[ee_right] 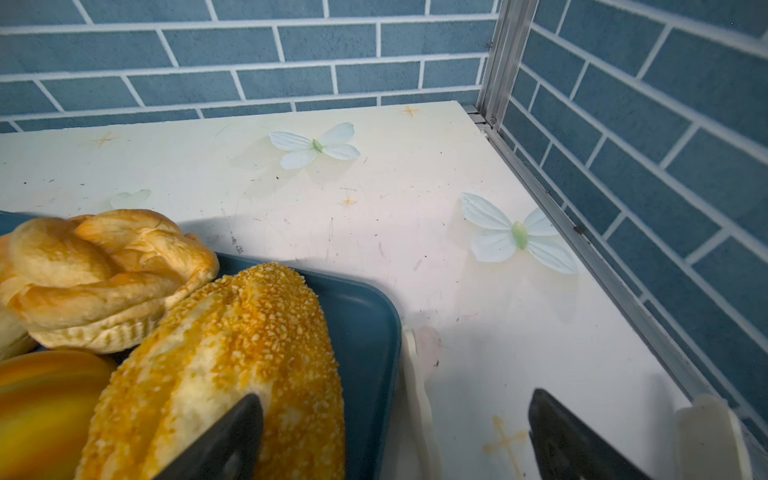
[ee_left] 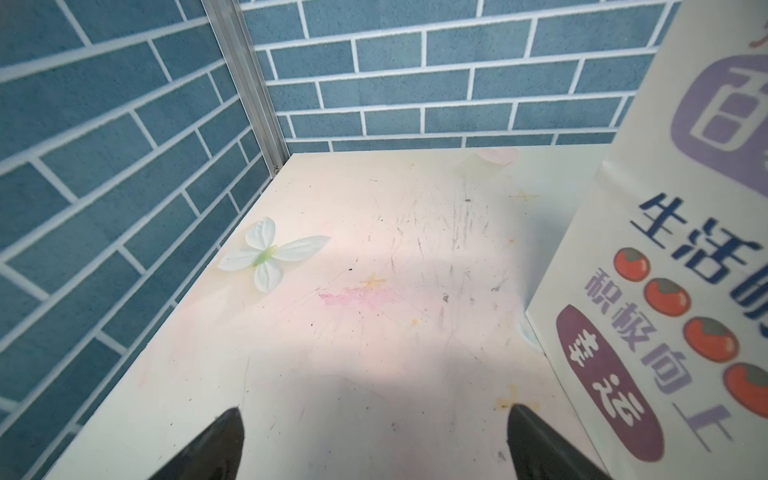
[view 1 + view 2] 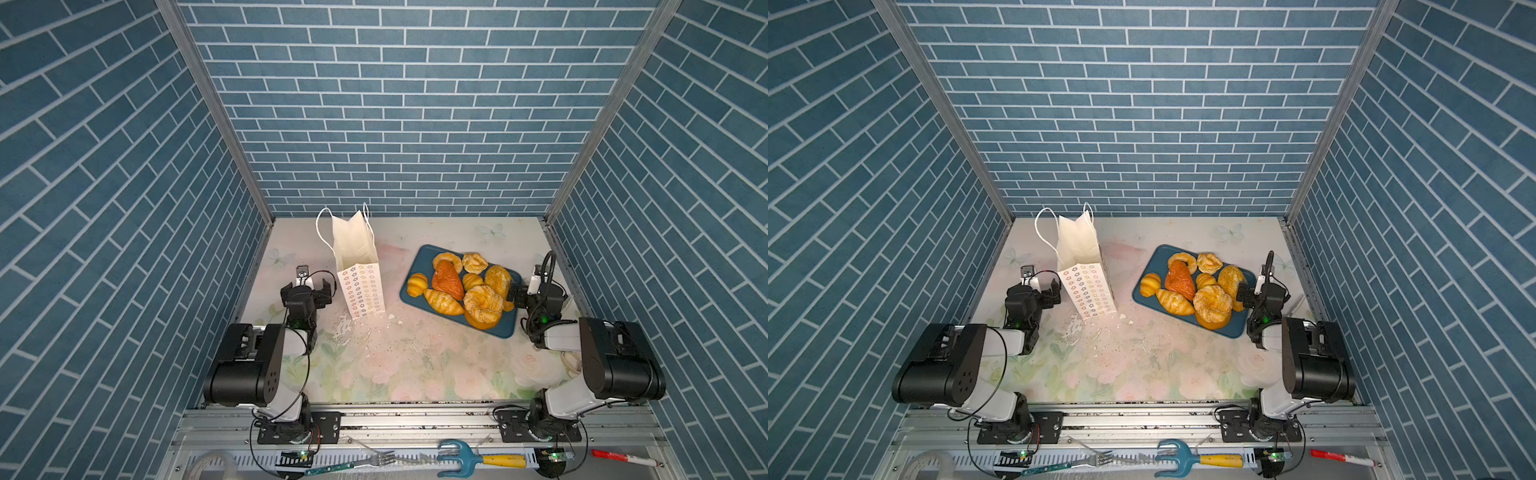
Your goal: Place the fake bread into the paper bag
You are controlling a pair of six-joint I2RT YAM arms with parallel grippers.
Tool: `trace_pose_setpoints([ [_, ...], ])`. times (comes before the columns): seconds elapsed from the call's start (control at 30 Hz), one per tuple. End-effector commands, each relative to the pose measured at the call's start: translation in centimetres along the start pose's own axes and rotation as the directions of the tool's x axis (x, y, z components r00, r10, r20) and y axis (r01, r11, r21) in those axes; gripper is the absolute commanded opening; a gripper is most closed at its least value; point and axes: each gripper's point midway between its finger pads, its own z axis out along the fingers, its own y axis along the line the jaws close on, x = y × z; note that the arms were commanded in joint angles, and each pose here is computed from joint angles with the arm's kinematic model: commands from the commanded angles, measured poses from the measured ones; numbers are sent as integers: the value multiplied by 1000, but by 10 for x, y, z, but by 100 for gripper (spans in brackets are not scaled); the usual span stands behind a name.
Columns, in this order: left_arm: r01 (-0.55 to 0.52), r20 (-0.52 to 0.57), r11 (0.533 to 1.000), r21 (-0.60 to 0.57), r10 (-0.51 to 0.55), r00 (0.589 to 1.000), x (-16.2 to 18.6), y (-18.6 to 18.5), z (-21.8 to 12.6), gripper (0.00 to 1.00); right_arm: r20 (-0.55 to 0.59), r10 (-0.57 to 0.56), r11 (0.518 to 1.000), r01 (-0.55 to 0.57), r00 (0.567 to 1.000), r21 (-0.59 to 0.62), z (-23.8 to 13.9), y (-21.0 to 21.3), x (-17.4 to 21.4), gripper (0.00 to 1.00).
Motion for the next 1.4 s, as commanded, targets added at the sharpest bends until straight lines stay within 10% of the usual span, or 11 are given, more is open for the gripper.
trace_pose_setpoints([
  [0.0,-8,2,1000,0,8,1000,-3,-1,2,100,9,-19,999,20,1000,-46,1,9,-4,99],
  [1.37,-10,4,1000,0,10,1000,-4,-2,1,100,75,29,997,-35,997,76,-10,-14,-10,99],
])
